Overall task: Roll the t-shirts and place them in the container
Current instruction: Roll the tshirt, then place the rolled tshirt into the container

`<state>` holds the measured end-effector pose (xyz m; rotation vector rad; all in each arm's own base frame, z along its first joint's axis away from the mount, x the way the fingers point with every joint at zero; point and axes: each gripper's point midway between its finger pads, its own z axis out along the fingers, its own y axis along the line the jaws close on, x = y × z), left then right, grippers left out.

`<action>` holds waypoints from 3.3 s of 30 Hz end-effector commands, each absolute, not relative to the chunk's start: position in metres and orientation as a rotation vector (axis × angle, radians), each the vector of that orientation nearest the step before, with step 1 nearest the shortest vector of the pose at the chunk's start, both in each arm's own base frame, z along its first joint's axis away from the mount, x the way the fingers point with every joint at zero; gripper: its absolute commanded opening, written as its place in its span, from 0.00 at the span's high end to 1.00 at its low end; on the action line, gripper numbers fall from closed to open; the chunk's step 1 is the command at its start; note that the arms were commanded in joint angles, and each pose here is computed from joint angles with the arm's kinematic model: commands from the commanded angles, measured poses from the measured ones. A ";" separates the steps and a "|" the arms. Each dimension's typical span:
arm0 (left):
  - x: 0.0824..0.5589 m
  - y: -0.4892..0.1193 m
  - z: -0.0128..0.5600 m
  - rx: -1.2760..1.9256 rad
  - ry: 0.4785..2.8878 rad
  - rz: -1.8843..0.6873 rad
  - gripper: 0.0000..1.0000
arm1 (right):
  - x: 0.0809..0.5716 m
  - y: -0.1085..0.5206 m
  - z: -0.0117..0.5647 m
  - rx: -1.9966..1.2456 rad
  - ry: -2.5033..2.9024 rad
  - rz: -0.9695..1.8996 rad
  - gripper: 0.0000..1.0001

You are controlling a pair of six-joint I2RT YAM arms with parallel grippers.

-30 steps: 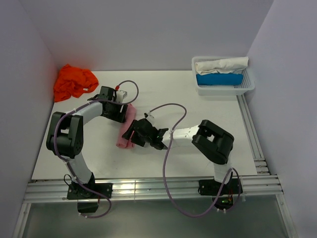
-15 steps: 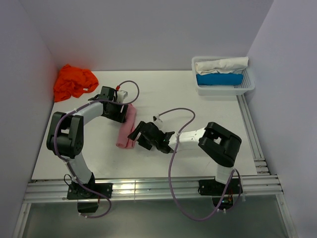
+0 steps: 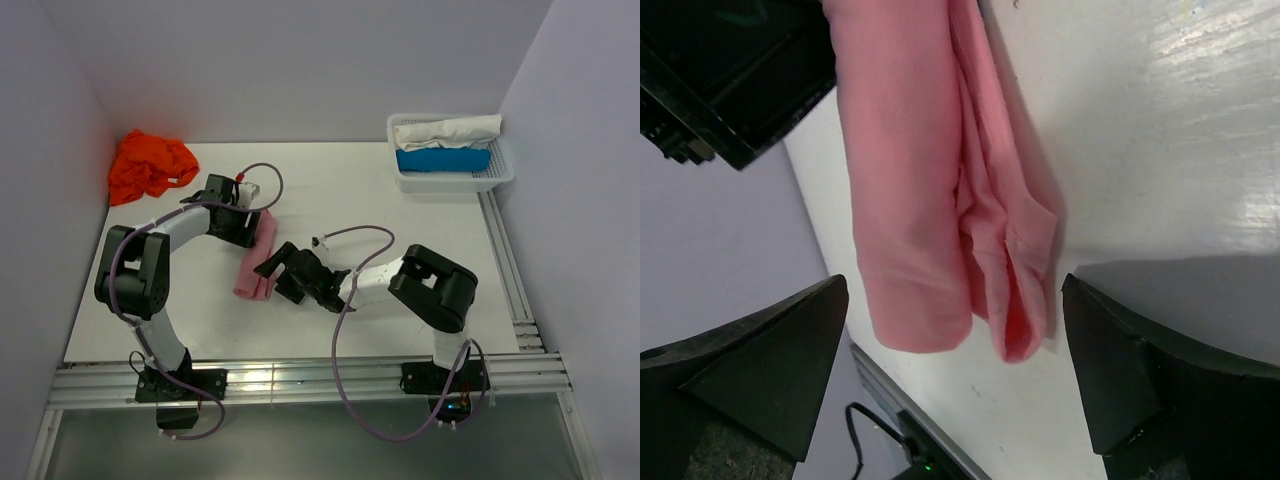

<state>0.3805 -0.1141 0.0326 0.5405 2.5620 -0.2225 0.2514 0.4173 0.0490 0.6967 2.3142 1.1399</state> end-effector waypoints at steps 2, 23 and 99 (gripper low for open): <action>0.378 -0.121 0.035 0.546 2.560 -0.229 0.28 | 0.267 0.416 0.040 0.790 2.267 1.135 0.04; 0.377 -0.122 0.031 0.545 2.570 -0.230 0.28 | 0.304 0.419 0.015 0.848 2.250 1.072 0.05; 0.400 -0.097 0.161 0.514 2.389 -0.388 0.22 | 0.539 0.027 0.280 1.155 1.121 0.955 1.00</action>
